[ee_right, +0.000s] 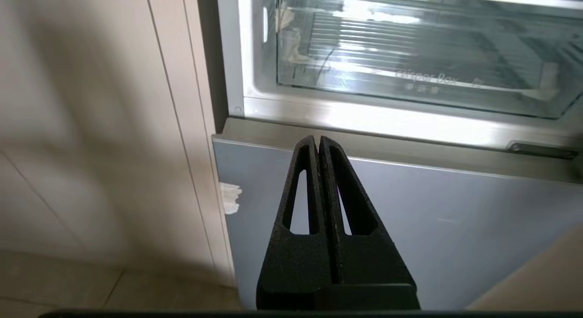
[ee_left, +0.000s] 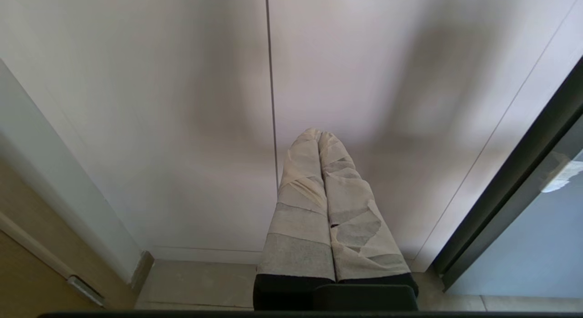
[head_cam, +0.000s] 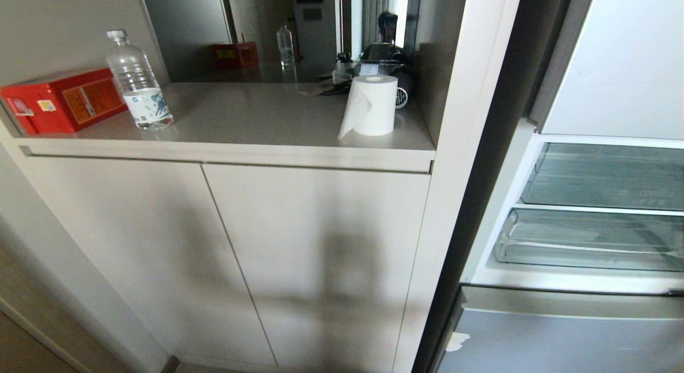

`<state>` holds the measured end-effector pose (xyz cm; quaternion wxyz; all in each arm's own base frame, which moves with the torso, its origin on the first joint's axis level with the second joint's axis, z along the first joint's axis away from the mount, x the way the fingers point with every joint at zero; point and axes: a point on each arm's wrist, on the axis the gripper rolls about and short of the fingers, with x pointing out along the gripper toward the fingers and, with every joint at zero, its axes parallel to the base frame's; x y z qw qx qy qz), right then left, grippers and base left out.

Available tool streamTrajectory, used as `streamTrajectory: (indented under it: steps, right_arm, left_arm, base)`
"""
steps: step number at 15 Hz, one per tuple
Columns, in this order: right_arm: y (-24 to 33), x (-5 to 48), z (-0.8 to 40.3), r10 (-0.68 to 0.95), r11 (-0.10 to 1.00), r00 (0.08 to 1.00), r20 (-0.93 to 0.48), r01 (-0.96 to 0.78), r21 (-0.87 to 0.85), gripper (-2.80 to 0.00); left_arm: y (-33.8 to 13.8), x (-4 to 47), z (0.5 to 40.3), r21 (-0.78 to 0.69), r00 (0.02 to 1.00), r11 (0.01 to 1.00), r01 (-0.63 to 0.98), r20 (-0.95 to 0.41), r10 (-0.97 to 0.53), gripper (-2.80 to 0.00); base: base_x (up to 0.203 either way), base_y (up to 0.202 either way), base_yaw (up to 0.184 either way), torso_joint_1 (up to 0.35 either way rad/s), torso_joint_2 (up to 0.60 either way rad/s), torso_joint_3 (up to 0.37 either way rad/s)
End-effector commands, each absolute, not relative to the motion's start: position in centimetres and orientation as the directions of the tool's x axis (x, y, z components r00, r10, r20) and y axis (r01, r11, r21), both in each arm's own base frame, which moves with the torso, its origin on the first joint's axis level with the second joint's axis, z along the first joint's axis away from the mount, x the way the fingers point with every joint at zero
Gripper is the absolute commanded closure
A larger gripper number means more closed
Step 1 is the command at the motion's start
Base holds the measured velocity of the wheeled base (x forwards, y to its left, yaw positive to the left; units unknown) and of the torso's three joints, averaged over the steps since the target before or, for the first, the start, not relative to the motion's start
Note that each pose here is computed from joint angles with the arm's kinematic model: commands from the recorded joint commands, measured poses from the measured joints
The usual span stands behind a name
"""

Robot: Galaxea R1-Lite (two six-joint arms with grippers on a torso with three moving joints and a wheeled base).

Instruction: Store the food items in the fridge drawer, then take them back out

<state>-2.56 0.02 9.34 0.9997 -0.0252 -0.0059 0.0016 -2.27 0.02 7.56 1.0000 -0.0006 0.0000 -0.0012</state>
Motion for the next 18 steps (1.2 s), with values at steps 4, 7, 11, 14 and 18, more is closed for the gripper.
streamTrajectory:
  steps: [4,7,11,14,18]
  right_arm:
    - [0.1,3.2,13.9,0.038,0.998,0.937,-0.349,-0.05,-0.025,0.0]
    - [0.2,10.0,14.4,0.083,0.997,0.853,-0.515,-0.076,0.035,0.0]
    - [0.2,18.2,11.7,0.109,0.994,0.829,-0.549,-0.082,0.074,-2.8]
    - [0.2,21.7,9.8,0.113,0.993,0.882,-0.457,-0.088,0.076,-2.8]
    - [0.1,24.5,8.3,0.11,0.992,0.939,-0.326,-0.085,0.089,-2.8]
  left_arm:
    - [0.0,-2.3,7.6,-0.002,1.0,1.0,0.003,0.0,-0.003,0.0]
    - [0.0,-2.3,7.6,-0.002,1.0,1.0,0.0,0.0,0.0,0.0]
    - [0.0,-2.3,7.6,-0.002,1.0,1.0,0.001,0.0,-0.001,0.0]
    - [0.0,-2.3,7.6,-0.002,1.0,1.0,0.002,0.0,-0.002,0.0]
    - [0.0,-2.3,7.6,-0.002,1.0,1.0,0.001,0.0,-0.001,0.0]
  base:
    - [0.0,0.0,0.0,0.0,0.0,0.0]
    - [0.0,0.0,0.0,0.0,0.0,0.0]
    - [0.0,0.0,0.0,0.0,0.0,0.0]
    - [0.0,0.0,0.0,0.0,0.0,0.0]
    - [0.0,0.0,0.0,0.0,0.0,0.0]
